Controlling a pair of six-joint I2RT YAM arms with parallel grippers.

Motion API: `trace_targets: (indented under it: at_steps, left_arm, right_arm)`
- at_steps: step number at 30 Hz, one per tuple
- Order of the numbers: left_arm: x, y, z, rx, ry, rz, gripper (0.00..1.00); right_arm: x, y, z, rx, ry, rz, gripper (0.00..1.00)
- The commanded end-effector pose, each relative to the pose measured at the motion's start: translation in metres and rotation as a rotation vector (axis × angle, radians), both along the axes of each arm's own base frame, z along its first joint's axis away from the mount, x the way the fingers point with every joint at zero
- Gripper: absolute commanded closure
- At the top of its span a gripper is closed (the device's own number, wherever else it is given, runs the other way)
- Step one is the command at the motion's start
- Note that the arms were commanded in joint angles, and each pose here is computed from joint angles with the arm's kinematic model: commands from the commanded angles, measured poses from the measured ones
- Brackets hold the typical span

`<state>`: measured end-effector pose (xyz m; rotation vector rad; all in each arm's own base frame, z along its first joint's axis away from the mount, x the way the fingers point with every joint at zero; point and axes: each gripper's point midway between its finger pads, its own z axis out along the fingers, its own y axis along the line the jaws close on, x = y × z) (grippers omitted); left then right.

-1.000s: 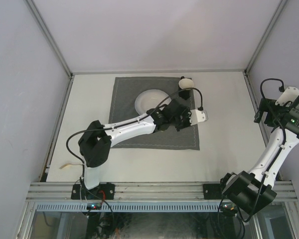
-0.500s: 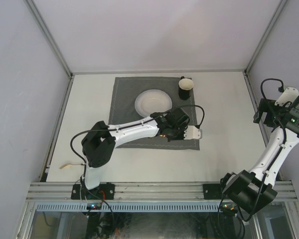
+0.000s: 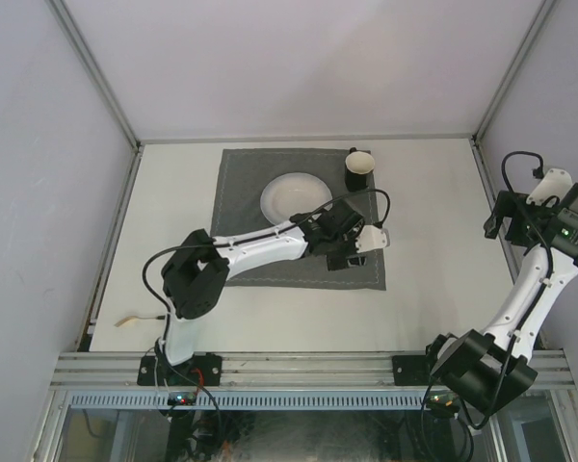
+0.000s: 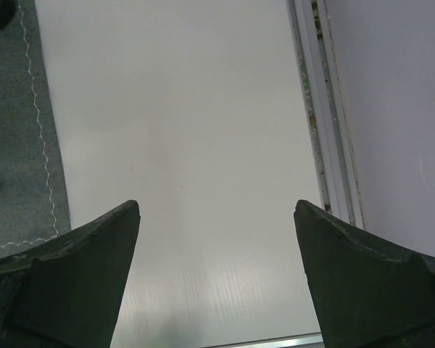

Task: Set the dinner table for one person
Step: Place the spoon on the napkin.

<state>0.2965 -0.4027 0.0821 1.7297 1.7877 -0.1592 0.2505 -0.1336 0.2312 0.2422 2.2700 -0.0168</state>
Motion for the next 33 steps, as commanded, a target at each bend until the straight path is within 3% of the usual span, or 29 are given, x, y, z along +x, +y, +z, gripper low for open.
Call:
trace_targets:
  at_steps: [1,6,9,13,18,20,24,26,29,33]
  left_arm:
    - [0.031,-0.009,0.091,-0.203,-0.148,0.095,0.12]
    - [0.048,0.041,0.153,-0.209,-0.235,0.223,0.19]
    - [0.056,0.114,0.177,-0.161,-0.274,0.337,0.24]
    - [0.047,0.232,0.156,-0.054,-0.212,0.515,0.31]
    - [0.000,0.343,0.086,0.118,-0.112,0.644,0.40]
    - [-0.017,0.359,0.069,0.136,-0.094,0.633,0.47]
    - [-0.044,0.371,0.049,0.139,-0.029,0.595,0.75]
    - [-0.053,0.376,0.044,0.144,0.002,0.609,0.75]
    - [-0.054,0.395,0.046,0.135,-0.010,0.731,0.66]
    - [-0.060,0.415,0.064,0.064,0.047,0.842,0.64]
  right_arm:
    - [0.010,0.010,0.019,-0.036,-0.056,0.050,0.13]
    - [0.018,0.017,0.019,-0.039,-0.051,0.068,0.13]
    - [0.025,0.022,0.016,-0.036,-0.046,0.080,0.13]
    - [0.037,0.030,0.012,-0.029,-0.036,0.101,0.13]
    - [0.054,0.043,0.013,-0.049,0.001,0.135,0.13]
    - [0.061,0.049,0.014,-0.067,0.019,0.147,0.13]
    - [0.074,0.059,0.017,-0.098,0.046,0.165,0.13]
    - [0.077,0.065,0.015,-0.101,0.061,0.172,0.13]
    - [0.076,0.070,0.010,-0.101,0.071,0.181,0.13]
    - [0.073,0.068,0.000,-0.128,0.079,0.192,0.13]
